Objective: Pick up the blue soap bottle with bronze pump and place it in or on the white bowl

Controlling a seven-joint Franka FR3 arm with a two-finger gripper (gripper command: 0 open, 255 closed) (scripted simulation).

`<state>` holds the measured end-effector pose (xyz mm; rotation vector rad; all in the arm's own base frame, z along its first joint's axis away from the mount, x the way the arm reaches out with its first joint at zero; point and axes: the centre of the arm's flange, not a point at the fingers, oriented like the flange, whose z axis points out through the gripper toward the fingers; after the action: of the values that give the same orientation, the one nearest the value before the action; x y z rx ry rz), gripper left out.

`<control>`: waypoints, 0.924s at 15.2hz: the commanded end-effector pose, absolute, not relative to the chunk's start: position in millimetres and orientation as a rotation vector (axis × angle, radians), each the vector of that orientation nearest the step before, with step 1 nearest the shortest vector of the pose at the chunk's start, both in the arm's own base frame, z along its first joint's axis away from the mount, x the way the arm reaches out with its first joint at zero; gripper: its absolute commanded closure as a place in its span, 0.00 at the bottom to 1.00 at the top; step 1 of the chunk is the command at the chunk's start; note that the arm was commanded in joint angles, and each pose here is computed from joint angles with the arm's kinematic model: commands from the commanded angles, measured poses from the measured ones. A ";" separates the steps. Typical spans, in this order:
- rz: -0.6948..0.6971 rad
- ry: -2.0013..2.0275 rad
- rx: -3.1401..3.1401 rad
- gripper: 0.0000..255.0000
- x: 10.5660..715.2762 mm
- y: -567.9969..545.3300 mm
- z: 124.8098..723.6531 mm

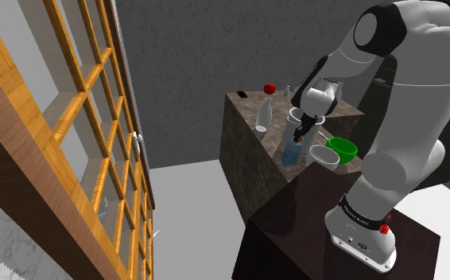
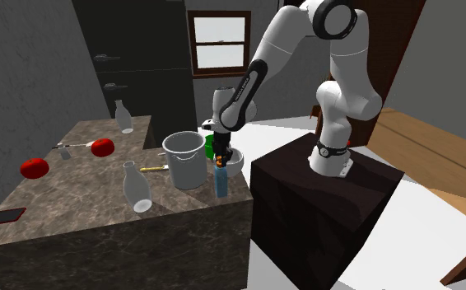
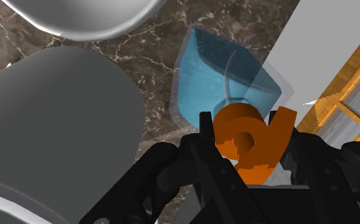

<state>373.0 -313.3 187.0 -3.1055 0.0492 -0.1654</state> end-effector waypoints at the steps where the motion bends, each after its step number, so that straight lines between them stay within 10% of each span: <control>1: -0.165 0.049 -3.105 1.00 373.0 -313.2 186.8; 14: -0.165 0.049 -3.105 1.00 373.0 -313.2 255.5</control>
<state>372.3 -313.3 249.7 -3.1050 0.0493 -0.1660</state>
